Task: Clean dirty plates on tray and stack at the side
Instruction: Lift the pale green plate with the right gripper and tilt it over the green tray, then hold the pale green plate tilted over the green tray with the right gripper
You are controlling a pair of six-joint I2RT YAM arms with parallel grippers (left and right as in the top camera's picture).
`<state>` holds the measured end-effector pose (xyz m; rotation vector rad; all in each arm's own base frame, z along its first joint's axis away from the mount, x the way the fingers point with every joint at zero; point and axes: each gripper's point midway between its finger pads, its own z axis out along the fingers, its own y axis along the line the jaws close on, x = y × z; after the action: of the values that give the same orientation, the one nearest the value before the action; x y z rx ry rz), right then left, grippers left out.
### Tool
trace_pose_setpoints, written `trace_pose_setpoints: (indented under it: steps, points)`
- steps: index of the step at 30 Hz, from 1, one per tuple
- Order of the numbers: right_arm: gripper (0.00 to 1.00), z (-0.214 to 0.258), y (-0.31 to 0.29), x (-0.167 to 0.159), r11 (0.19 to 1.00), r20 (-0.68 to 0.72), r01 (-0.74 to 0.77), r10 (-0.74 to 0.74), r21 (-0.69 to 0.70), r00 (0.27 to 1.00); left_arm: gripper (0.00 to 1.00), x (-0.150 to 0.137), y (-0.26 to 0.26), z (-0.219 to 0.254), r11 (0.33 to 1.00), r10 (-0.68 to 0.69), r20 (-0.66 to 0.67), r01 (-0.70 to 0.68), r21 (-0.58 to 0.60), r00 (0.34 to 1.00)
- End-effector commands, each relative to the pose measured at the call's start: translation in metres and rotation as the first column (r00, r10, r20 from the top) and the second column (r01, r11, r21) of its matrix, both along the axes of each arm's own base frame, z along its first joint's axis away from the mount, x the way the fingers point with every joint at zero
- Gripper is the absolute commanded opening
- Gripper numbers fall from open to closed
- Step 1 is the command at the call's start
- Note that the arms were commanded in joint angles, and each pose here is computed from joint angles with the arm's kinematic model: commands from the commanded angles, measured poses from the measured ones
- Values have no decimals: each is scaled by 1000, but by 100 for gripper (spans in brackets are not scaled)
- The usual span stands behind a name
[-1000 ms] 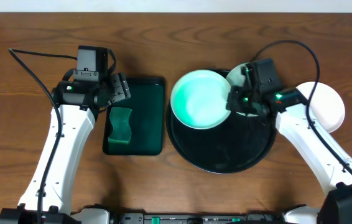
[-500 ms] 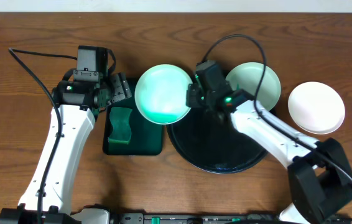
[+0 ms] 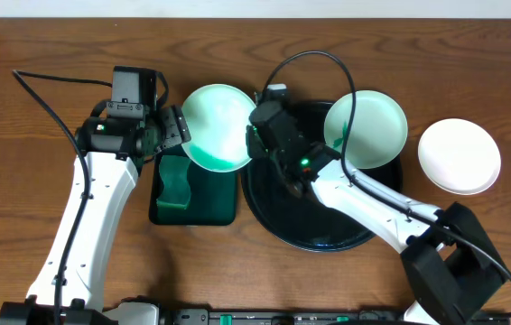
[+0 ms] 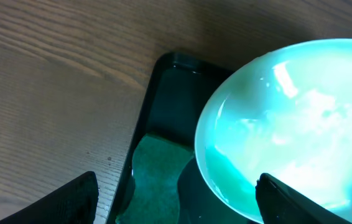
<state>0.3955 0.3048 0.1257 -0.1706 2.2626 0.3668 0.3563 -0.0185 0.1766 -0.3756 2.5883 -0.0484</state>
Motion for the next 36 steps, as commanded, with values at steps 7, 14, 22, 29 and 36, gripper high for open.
trace_pose_setpoints:
  steps: [7,14,22,29,36]
  points:
    - [1,32,10,14,984,200,-68,101,-162,975,82,1,2,1,1000,6,1,-6,4,1000]
    - [1,53,17,18,955,322,-77,172,-286,931,82,1,2,1,1000,6,1,-6,4,1000]
    - [1,100,33,15,891,512,1,261,-455,818,82,1,2,1,1000,6,1,-6,4,1000]
    - [1,136,40,9,845,616,98,299,-526,729,82,1,2,1,1000,6,1,-6,3,1000]
    - [1,141,45,5,835,628,100,322,-542,708,82,1,2,1,1000,6,1,-6,3,1000]
